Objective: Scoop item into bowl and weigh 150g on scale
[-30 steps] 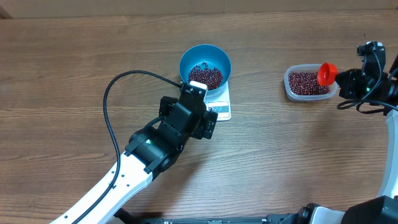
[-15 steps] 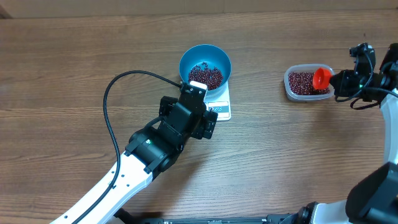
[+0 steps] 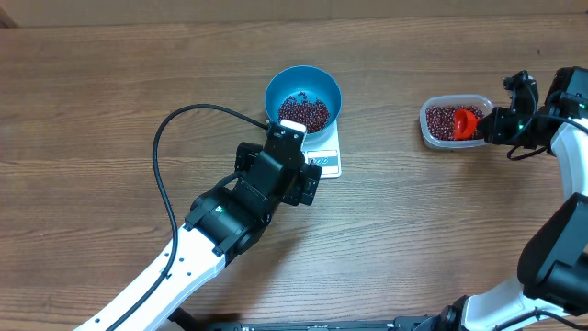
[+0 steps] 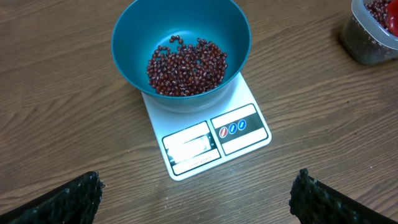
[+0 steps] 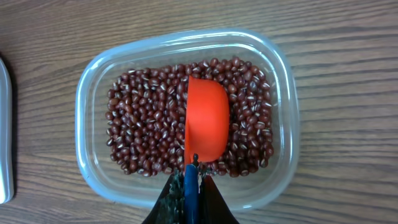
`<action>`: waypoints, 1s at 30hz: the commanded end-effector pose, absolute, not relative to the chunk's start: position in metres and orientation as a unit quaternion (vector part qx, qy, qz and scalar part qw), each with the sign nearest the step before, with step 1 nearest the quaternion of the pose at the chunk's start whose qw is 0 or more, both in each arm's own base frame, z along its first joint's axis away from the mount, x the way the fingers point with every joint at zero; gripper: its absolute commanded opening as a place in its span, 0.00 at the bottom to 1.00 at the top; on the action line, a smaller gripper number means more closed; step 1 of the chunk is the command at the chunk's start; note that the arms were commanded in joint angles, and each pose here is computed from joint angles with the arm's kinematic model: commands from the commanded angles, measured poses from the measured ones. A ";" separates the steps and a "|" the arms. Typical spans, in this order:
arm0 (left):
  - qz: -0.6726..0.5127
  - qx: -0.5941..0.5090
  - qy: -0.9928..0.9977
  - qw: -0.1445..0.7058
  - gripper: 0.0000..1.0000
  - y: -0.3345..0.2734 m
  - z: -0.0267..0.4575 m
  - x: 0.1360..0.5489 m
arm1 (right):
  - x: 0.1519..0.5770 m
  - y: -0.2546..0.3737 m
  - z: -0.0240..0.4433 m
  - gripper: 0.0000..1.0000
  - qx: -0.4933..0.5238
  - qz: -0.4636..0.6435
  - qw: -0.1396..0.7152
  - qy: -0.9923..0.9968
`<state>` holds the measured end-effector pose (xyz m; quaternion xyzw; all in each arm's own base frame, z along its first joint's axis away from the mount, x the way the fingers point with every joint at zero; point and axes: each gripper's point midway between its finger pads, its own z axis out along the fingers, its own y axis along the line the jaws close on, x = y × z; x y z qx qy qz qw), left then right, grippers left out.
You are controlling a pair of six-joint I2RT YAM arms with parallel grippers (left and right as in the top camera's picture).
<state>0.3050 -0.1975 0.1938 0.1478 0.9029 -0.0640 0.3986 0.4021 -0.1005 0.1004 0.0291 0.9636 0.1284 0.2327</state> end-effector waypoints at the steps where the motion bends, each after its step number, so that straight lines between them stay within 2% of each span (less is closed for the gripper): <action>1: -0.058 0.141 0.906 0.396 1.00 -0.196 0.189 0.306 | 0.397 -0.102 0.079 0.04 0.037 0.127 0.202 0.971; 16: -0.058 0.141 0.906 0.396 0.99 -0.196 0.189 0.306 | 0.404 -0.066 0.091 0.04 0.016 0.222 0.224 0.949; 30: -0.058 0.141 0.906 0.396 1.00 -0.196 0.189 0.306 | 0.391 -0.054 0.064 0.04 0.019 0.237 0.193 0.952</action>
